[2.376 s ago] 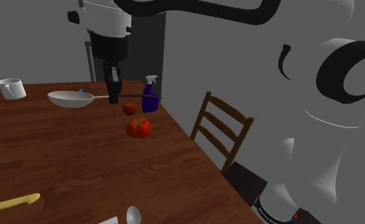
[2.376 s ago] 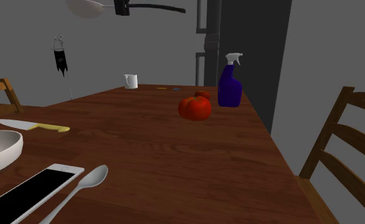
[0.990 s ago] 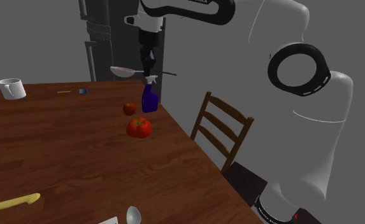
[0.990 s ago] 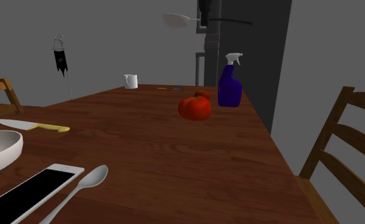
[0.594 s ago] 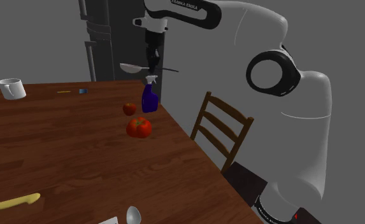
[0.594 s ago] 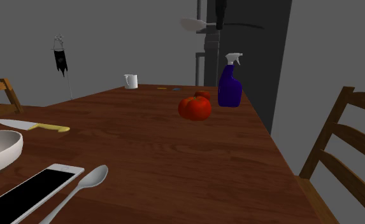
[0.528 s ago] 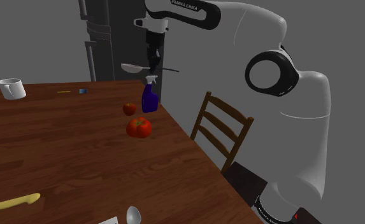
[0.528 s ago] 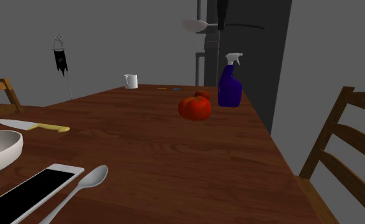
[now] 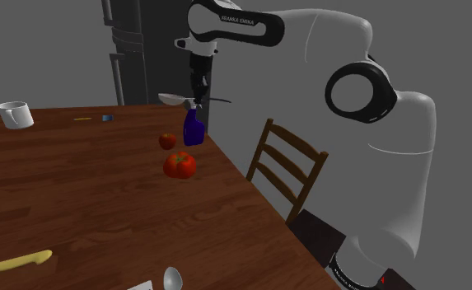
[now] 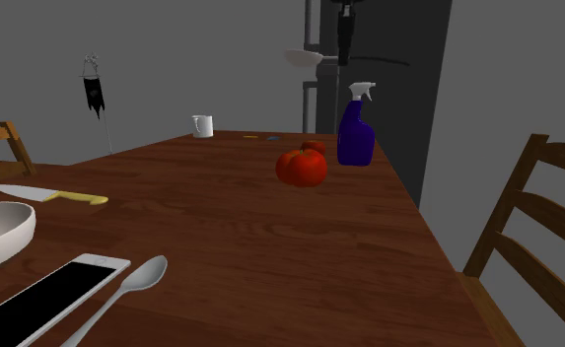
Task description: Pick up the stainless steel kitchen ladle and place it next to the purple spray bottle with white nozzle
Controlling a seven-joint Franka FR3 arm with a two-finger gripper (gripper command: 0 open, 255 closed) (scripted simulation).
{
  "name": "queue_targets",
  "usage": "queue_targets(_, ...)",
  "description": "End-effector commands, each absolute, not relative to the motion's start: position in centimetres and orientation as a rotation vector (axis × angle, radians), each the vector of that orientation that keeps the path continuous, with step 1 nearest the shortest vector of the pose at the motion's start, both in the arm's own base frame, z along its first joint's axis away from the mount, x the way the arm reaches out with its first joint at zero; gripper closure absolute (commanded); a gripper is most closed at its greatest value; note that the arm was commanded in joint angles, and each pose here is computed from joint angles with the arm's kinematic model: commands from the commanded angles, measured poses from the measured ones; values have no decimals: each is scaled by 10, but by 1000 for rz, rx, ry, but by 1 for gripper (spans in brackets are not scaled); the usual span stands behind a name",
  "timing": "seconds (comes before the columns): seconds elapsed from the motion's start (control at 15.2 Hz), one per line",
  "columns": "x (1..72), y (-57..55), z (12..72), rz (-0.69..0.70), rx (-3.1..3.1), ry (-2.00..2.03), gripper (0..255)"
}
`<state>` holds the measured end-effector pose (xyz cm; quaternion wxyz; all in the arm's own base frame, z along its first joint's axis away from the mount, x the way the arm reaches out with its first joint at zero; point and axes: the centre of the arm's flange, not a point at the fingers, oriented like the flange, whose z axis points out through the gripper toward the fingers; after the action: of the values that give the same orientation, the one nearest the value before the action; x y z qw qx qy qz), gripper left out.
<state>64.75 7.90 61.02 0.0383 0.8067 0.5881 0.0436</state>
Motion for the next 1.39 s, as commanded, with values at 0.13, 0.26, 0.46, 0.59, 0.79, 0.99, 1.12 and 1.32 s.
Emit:
queue_targets(0.13,648,79,590,135,2474,1804,255)
queue_targets(0.26,648,79,580,135,2474,1804,255)
queue_targets(0.46,648,79,564,135,2474,1804,255)
queue_targets(0.59,648,79,553,135,2474,1804,255)
queue_targets(0.79,648,79,538,135,2474,1804,255)
queue_targets(0.99,648,79,522,135,2474,1804,255)
queue_targets(1.12,648,79,511,135,2474,1804,255)
queue_targets(1.32,648,79,495,135,2474,1804,255)
